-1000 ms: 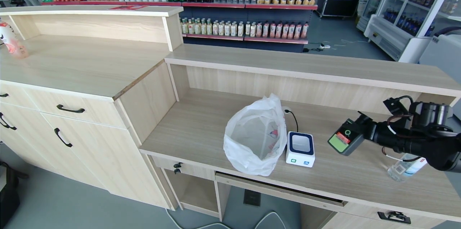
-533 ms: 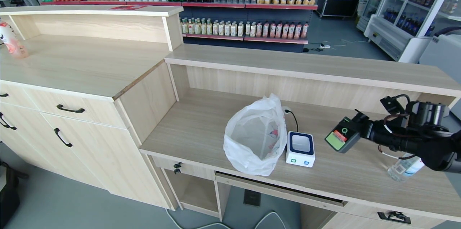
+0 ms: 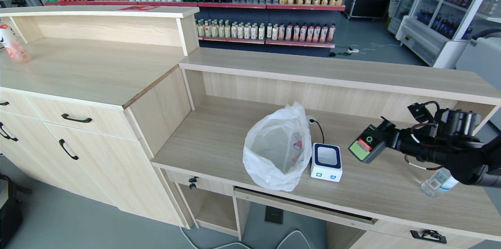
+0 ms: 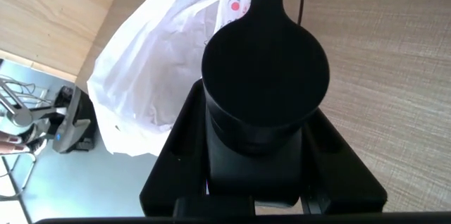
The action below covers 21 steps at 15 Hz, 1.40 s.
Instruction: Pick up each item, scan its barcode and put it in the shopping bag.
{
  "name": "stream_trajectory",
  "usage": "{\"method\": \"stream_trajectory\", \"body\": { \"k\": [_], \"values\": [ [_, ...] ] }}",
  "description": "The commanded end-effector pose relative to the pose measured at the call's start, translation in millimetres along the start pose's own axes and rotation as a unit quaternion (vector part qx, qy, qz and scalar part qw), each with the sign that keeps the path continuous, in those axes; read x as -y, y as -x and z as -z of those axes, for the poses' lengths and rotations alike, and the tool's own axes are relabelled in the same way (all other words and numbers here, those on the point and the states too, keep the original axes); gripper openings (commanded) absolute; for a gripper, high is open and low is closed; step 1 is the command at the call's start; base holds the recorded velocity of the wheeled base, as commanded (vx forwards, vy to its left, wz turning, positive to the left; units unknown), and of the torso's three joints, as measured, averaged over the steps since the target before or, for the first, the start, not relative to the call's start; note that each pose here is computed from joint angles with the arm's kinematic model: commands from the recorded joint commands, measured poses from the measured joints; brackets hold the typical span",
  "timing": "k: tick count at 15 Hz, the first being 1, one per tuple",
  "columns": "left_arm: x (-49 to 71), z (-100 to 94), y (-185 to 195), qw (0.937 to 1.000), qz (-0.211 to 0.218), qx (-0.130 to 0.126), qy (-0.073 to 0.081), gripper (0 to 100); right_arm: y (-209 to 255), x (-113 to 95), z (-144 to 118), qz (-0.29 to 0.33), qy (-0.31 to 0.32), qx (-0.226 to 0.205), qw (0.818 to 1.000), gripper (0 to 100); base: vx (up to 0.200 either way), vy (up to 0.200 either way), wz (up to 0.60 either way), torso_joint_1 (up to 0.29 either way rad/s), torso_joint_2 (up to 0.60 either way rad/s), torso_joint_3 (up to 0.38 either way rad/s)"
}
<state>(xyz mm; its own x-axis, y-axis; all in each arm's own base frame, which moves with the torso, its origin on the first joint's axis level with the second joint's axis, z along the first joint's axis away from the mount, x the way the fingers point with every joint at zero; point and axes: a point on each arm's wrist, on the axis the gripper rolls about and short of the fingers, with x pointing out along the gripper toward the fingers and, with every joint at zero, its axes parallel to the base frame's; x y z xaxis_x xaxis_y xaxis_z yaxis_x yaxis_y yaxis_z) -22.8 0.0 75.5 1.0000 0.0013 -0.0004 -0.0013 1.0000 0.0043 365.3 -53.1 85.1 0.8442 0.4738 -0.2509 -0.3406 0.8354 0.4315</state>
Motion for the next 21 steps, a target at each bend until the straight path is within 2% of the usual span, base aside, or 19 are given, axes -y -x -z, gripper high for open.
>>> {"method": "stream_trajectory", "body": {
  "k": [1, 4, 6, 8, 10, 12, 14, 15, 18, 21],
  "values": [
    [0.0, 0.0, 0, 1.0000, 0.000, 0.000, 0.000, 100, -3, 1, 0, 0.004, 0.000, 0.001, 1.000, 0, 0.000, 0.000, 0.00, 0.000, 0.00, 0.000],
    [0.0, 0.0, 0, 1.0000, 0.000, 0.000, 0.000, 100, -4, 1, -4, 0.004, -0.003, 0.007, 1.000, 0, 0.000, 0.000, 0.00, 0.000, 0.00, 0.000],
    [0.0, 0.0, 0, 1.0000, 0.000, 0.000, 0.000, 100, 5, -7, -11, 0.002, 0.002, 0.017, 1.000, 0, 0.000, 0.000, 0.00, 0.000, 0.00, 0.000],
    [0.0, 0.0, 0, 1.0000, 0.000, 0.000, 0.000, 100, 23, -26, -28, -0.007, 0.047, 0.057, 0.997, 0, 0.000, 0.000, 0.00, 0.000, 0.00, 0.000],
    [0.0, 0.0, 0, 1.0000, 0.000, 0.000, 0.000, 100, 60, -47, -35, 0.005, 0.135, 0.083, 0.987, 0, 0.000, 0.000, 0.00, 0.000, 0.00, 0.000],
    [0.0, 0.0, 0, 1.0000, 0.000, 0.000, 0.000, 100, 100, -57, -34, 0.050, 0.287, 0.082, 0.953, 0, 0.000, 0.000, 0.00, 0.000, 0.00, 0.000],
    [0.0, 0.0, 0, 1.0000, 0.000, 0.000, 0.000, 100, 120, -58, -40, 0.082, 0.361, 0.089, 0.925, 0, 0.000, 0.000, 0.00, 0.000, 0.00, 0.000],
    [0.0, 0.0, 0, 1.0000, 0.000, 0.000, 0.000, 100, 125, -61, -42, 0.087, 0.374, 0.093, 0.918, 0, 0.000, 0.000, 0.00, 0.000, 0.00, 0.000],
    [0.0, 0.0, 0, 1.0000, 0.000, 0.000, 0.000, 100, 146, -57, -48, 0.132, 0.456, 0.095, 0.875, 0, 0.000, 0.000, 0.00, 0.000, 0.00, 0.000],
    [0.0, 0.0, 0, 1.0000, 0.000, 0.000, 0.000, 100, 148, -58, -50, 0.152, 0.459, 0.094, 0.870, 0, 0.000, 0.000, 0.40, 0.002, 0.00, 0.002]
  ]
}}
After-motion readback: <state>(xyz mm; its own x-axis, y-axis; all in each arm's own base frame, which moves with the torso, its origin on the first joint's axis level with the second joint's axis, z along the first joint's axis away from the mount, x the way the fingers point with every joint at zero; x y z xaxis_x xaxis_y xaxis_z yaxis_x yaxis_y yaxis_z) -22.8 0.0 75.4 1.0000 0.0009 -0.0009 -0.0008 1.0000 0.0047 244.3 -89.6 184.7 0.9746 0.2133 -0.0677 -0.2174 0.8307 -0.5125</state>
